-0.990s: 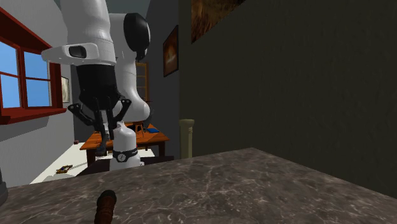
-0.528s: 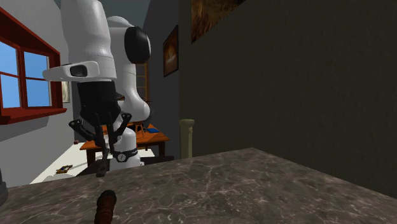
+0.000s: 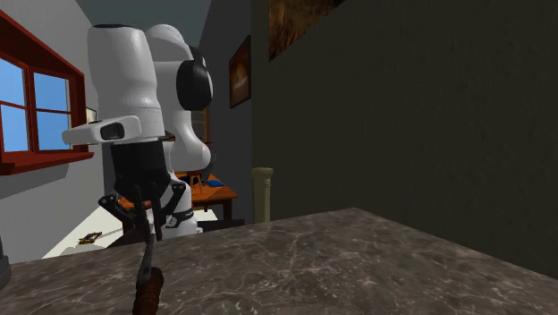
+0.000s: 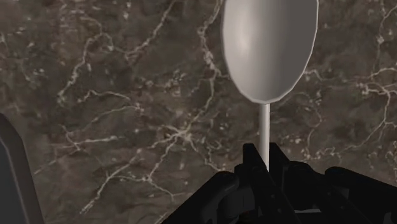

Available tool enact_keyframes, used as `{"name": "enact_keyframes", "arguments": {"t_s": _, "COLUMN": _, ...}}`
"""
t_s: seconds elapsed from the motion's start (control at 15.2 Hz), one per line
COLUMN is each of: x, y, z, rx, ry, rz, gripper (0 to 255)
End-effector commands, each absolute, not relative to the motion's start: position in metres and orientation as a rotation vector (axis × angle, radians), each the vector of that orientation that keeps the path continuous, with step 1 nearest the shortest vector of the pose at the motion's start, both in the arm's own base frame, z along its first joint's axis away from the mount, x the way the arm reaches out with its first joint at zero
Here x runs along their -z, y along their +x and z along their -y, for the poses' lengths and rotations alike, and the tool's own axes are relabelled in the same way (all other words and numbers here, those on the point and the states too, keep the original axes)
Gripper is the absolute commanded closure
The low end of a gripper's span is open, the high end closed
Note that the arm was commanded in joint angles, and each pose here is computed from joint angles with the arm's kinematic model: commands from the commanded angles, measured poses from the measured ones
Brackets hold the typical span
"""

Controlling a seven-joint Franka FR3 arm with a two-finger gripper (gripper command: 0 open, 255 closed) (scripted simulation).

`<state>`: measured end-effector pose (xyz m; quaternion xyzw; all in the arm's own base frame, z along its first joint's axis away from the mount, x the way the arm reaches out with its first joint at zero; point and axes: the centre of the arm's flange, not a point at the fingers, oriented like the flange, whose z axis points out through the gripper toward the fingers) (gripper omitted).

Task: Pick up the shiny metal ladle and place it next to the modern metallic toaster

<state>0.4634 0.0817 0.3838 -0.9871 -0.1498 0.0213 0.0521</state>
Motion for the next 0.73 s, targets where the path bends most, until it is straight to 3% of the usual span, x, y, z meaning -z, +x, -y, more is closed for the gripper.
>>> {"name": "enact_keyframes", "arguments": {"t_s": 0.0, "x": -0.374, "y": 0.463, "z": -0.081, "rx": -0.064, "ry": -3.002, "rz": 0.456, "gripper": 255}}
{"name": "enact_keyframes", "arguments": {"t_s": 0.66, "x": -0.349, "y": 0.463, "z": -0.081, "rx": -0.064, "ry": -3.002, "rz": 0.456, "gripper": 255}}
